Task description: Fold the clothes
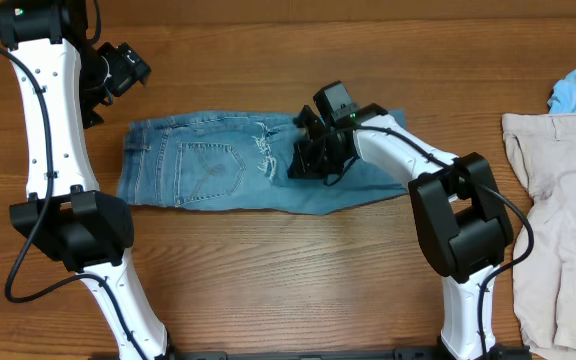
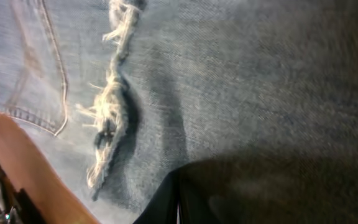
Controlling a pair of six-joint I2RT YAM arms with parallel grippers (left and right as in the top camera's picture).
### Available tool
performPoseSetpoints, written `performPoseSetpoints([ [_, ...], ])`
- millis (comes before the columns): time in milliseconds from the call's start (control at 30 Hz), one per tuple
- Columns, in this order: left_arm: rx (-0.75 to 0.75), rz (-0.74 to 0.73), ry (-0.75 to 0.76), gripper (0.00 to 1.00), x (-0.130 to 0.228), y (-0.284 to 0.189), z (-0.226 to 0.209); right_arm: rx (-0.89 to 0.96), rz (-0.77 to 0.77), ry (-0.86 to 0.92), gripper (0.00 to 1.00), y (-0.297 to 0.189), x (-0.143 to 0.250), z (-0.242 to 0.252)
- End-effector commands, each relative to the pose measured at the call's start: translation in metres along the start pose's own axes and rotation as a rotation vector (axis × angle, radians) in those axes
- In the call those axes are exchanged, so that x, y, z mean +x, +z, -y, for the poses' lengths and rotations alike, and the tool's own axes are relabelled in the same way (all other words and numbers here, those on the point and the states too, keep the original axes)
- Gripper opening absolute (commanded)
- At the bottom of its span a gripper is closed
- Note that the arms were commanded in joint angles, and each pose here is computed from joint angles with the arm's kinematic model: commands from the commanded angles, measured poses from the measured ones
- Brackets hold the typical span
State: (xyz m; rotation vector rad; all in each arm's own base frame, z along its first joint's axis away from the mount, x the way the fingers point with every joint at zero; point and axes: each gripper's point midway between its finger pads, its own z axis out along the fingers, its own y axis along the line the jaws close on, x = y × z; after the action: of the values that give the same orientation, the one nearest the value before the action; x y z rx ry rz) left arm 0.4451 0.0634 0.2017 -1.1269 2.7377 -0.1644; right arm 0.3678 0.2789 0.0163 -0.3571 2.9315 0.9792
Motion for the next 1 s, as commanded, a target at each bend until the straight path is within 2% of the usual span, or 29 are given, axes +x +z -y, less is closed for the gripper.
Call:
performPoseSetpoints([
  [0,0.014,0.013,0.024,1.00,0.000,-0.006,0.003,0.011,-0.015,0.048,0.06,0.003,0.014,0.008],
  [133,0.013,0.013,0.024,1.00,0.000,-0.006,0.003,-0.013,0.001,0.045,0.04,-0.016,0.003,-0.006],
  [300,0.014,0.013,0.024,1.00,0.000,-0.006,0.003,-0.057,0.156,-0.057,0.04,-0.066,-0.046,-0.050],
  [400,0.014,0.013,0.024,1.00,0.000,-0.006,0.003,-0.060,0.208,-0.086,0.05,-0.062,-0.061,-0.048],
  [567,0.013,0.013,0.024,1.00,0.000,-0.006,0.003,-0.079,0.229,-0.072,0.05,-0.028,-0.075,-0.038],
  [633,0.013,0.013,0.024,1.00,0.000,-0.006,0.003,-0.078,0.223,-0.072,0.11,-0.012,-0.077,-0.030],
  [700,0.013,0.013,0.024,1.00,0.000,-0.006,0.003,-0.068,0.190,-0.051,0.25,0.008,-0.073,-0.016],
  [833,0.013,0.013,0.024,1.00,0.000,-0.006,0.003,-0.068,0.191,-0.049,0.29,0.016,-0.075,-0.009],
  [967,0.014,0.013,0.024,1.00,0.000,-0.006,0.003,-0.238,0.282,-0.112,0.37,-0.051,-0.108,-0.049],
])
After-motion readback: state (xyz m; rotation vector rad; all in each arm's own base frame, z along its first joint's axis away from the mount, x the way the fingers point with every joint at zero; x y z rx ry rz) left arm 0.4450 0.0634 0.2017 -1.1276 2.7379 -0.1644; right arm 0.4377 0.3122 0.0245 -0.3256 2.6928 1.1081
